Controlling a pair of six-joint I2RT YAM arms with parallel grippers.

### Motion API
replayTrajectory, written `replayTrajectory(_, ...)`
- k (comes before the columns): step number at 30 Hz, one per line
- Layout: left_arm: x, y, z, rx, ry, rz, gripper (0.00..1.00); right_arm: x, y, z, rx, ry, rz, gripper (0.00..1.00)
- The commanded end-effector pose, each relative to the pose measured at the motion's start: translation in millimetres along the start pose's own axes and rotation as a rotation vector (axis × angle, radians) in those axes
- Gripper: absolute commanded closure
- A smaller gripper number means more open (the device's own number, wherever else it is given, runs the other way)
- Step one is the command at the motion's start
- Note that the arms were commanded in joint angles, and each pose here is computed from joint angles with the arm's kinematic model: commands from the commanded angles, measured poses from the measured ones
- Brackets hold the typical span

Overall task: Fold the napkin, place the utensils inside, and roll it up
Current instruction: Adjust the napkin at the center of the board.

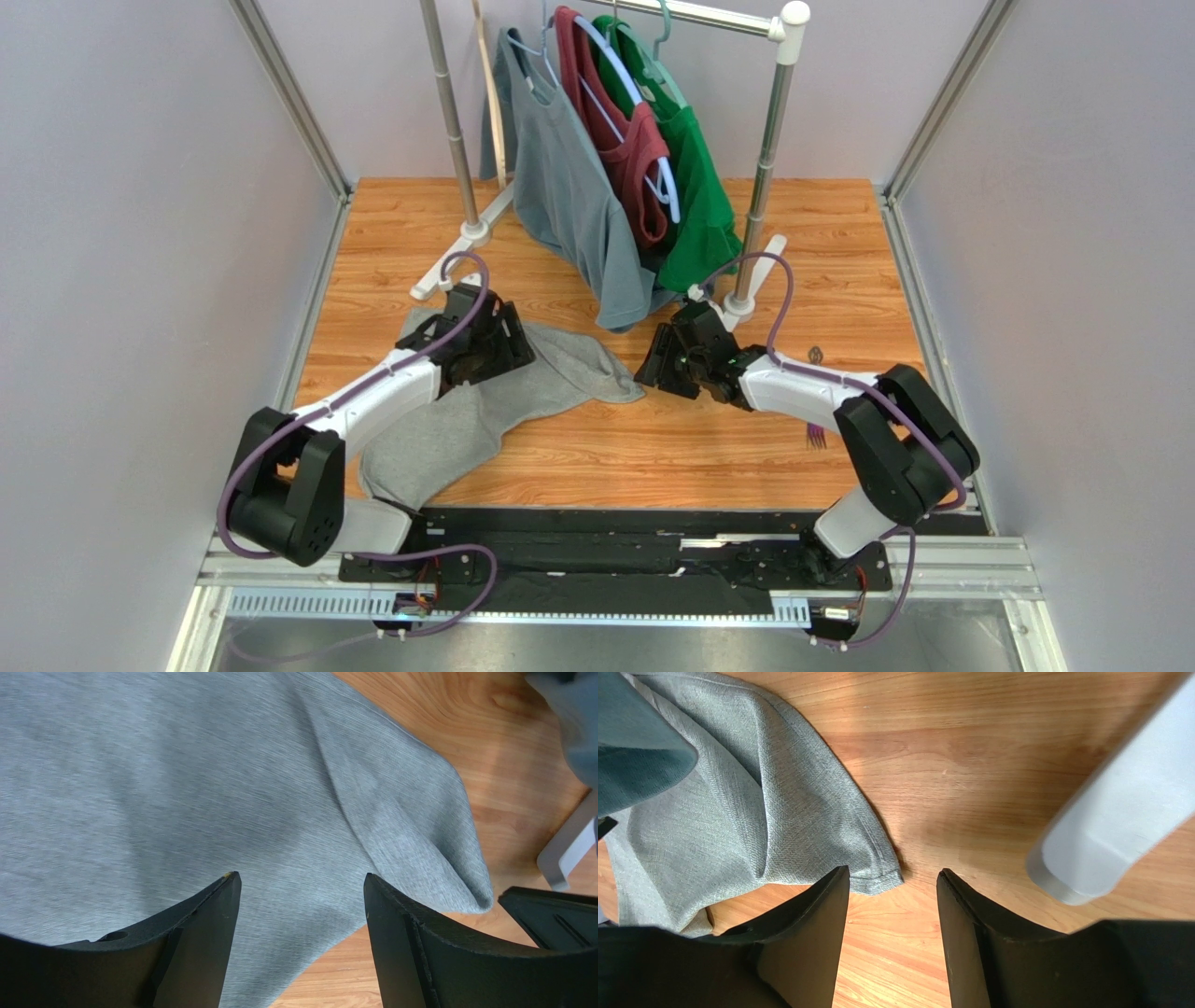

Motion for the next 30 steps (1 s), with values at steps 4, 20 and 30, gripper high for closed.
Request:
replayTrajectory(4, 10, -33, -18, 0.032, -0.084, -0.105, 0.26, 3, 8, -1, 0.031, 0.028, 0.054, 0.5)
replayTrajectory(20, 22, -21, -71, -0.009, -0.052, -0.116, 0.25, 15, 6, -12, 0.05, 0.07, 0.034, 0.53)
replayTrajectory(30, 4, -35, -74, 0.037, -0.14, -0.118, 0.25, 19, -4, -19, 0.061, 0.065, -0.037, 0.57)
Point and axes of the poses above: each gripper's point midway between its finger pads, its own x axis out along the fingers, its own y axis along the line the jaws close on, z = x × y, the point moved 9 cm from there along -x, back along the fingers
